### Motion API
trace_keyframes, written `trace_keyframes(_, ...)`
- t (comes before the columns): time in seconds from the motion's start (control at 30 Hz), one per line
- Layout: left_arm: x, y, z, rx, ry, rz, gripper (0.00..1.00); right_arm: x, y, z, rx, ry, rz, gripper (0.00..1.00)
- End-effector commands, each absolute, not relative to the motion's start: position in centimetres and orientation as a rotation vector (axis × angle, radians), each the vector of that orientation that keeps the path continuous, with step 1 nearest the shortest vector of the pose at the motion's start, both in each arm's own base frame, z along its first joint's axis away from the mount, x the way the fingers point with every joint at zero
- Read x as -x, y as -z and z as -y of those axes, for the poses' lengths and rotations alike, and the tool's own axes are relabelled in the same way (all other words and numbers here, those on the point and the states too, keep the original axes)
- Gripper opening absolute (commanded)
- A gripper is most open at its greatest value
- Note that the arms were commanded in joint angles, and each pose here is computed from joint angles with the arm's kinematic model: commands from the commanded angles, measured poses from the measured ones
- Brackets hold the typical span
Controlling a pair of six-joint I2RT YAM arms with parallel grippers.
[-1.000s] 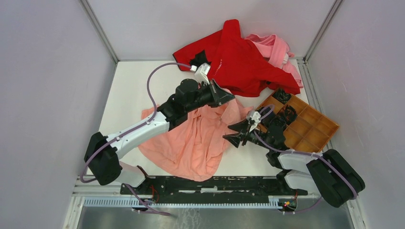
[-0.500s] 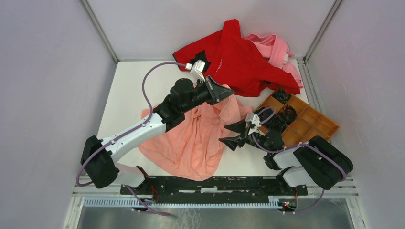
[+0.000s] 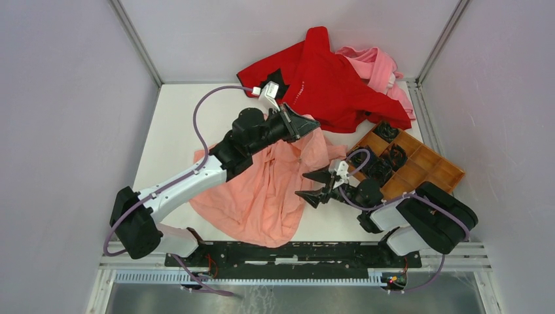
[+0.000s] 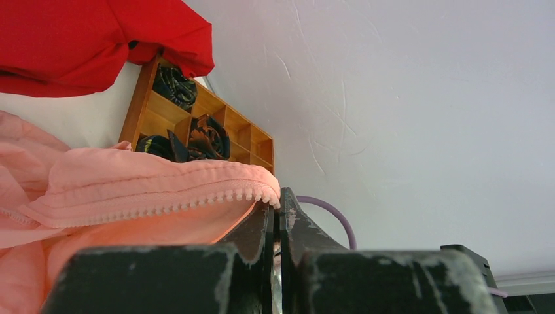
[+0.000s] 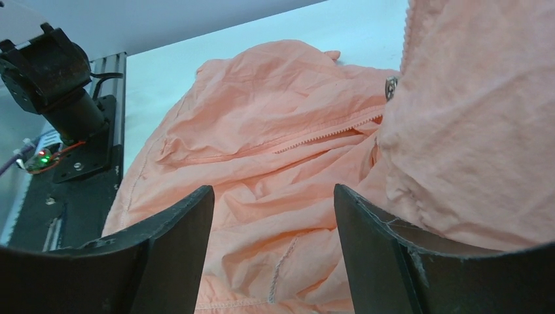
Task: Zip up the jacket
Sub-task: Adjust the zipper on the jacket.
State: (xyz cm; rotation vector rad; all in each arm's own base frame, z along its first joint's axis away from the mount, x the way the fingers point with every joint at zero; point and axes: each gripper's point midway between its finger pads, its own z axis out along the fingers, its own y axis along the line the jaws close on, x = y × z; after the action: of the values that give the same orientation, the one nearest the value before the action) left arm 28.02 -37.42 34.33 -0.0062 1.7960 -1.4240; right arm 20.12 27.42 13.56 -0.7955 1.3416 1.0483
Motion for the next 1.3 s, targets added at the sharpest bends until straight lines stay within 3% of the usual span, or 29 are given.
trace_keyframes(0.0, -27.7, -37.5, 36.5, 0.061, 1.473, -1.689, 0.02, -19.4, -21.4, -27.2, 0.779, -0.932, -0.961, 0.70)
trace_keyframes(0.3, -27.9, -37.8, 36.4, 0.081, 1.473, -1.678, 0.02, -23.1, -19.0, -25.4, 0.634, -0.739, -1.138, 0.67)
trace_keyframes(0.7, -27.8, -38.1, 36.5, 0.086, 1.487, -1.670, 0.02, -24.2, -19.3, -26.5, 0.560, -0.794, -1.162, 0.64)
trace_keyframes(1.0, -27.4, -38.6, 36.8, 0.083, 1.506, -1.666, 0.02, -24.3, -21.3, -27.4, 0.513, -0.861, -1.112, 0.53)
trace_keyframes(1.27, -27.2, -39.1, 37.3, 0.081, 1.514, -1.660, 0.02, -25.3, -21.7, -27.9, 0.459, -0.871, -1.126, 0.50)
